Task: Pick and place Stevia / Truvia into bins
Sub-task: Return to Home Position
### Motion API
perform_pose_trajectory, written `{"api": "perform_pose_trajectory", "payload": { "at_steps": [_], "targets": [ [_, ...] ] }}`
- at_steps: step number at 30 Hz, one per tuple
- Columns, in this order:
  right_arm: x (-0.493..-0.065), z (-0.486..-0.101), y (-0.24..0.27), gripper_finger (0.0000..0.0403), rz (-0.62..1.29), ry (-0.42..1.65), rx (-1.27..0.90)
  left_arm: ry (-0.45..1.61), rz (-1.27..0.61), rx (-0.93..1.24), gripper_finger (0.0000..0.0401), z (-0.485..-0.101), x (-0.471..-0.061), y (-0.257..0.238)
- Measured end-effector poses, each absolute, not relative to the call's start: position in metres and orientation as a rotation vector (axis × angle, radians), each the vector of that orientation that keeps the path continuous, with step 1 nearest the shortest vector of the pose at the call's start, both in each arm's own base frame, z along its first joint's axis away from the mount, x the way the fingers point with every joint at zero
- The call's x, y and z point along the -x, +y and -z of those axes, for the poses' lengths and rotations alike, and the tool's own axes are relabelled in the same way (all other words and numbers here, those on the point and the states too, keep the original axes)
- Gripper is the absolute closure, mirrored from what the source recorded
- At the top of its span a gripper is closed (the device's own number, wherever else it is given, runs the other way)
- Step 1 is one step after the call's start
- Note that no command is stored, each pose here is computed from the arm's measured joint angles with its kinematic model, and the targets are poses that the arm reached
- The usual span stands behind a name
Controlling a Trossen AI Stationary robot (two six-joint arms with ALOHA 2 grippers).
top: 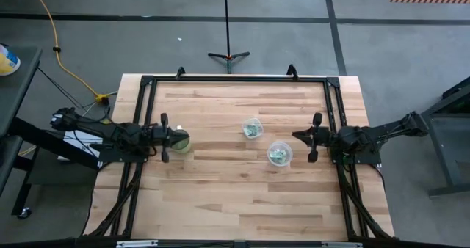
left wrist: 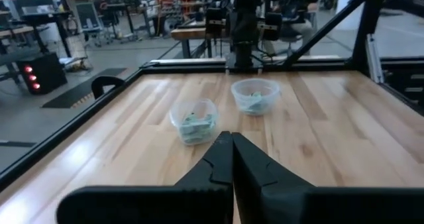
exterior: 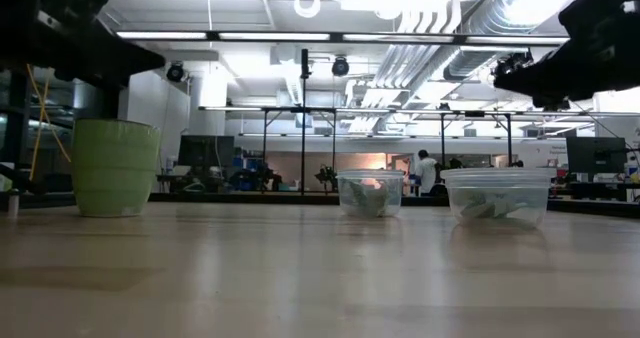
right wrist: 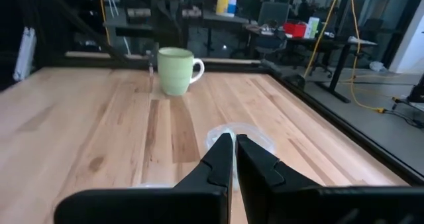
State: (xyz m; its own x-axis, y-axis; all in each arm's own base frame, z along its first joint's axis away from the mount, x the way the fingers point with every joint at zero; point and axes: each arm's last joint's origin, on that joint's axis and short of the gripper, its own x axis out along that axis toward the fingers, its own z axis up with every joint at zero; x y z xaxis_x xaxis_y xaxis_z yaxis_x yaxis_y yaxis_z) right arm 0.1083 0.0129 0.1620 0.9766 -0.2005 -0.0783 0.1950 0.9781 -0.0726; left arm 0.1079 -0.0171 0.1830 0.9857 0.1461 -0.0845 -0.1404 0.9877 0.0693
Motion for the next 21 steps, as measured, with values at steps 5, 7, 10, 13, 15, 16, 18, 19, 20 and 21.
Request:
{"api": "perform_pose_trajectory", "payload": {
  "at_steps": [5, 7, 10, 13, 15, 16, 18, 19, 20, 21],
  "targets": [
    [-0.104, -0.170, 0.012, 0.0391, 0.187, -0.002, 0.065, 0.050, -0.143, -0.061, 0.0347, -0.178, -0.102, -0.016],
    [-0.102, -0.173, 0.013, 0.0391, 0.156, -0.034, 0.064, 0.046, -0.144, -0.063, 0.0344, -0.178, -0.099, -0.015],
    [-0.098, -0.176, 0.014, 0.0391, 0.081, -0.068, 0.053, 0.055, -0.142, -0.066, 0.0343, -0.177, -0.096, -0.014],
    [-0.095, -0.175, 0.015, 0.0391, 0.024, -0.078, 0.032, 0.040, -0.133, -0.037, 0.0343, -0.177, -0.093, -0.013],
    [-0.095, -0.175, 0.015, 0.0391, 0.026, -0.076, 0.022, 0.044, -0.115, -0.036, 0.0342, -0.176, -0.091, -0.013],
    [-0.095, -0.175, 0.015, 0.0391, 0.027, -0.073, 0.022, 0.057, -0.112, -0.038, 0.0342, -0.175, -0.091, -0.013],
    [-0.095, -0.175, 0.014, 0.0391, 0.049, -0.073, 0.013, 0.068, -0.109, -0.034, 0.0342, -0.174, -0.091, -0.014],
    [-0.095, -0.175, 0.014, 0.0391, 0.055, -0.073, 0.007, 0.069, -0.107, -0.033, 0.0342, -0.174, -0.091, -0.014],
    [-0.095, -0.175, 0.014, 0.0391, 0.055, -0.072, 0.008, 0.068, -0.097, -0.034, 0.0342, -0.174, -0.091, -0.014],
    [-0.095, -0.175, 0.014, 0.0391, 0.055, -0.073, 0.008, 0.068, -0.082, -0.039, 0.0342, -0.174, -0.091, -0.014]
  ]
}}
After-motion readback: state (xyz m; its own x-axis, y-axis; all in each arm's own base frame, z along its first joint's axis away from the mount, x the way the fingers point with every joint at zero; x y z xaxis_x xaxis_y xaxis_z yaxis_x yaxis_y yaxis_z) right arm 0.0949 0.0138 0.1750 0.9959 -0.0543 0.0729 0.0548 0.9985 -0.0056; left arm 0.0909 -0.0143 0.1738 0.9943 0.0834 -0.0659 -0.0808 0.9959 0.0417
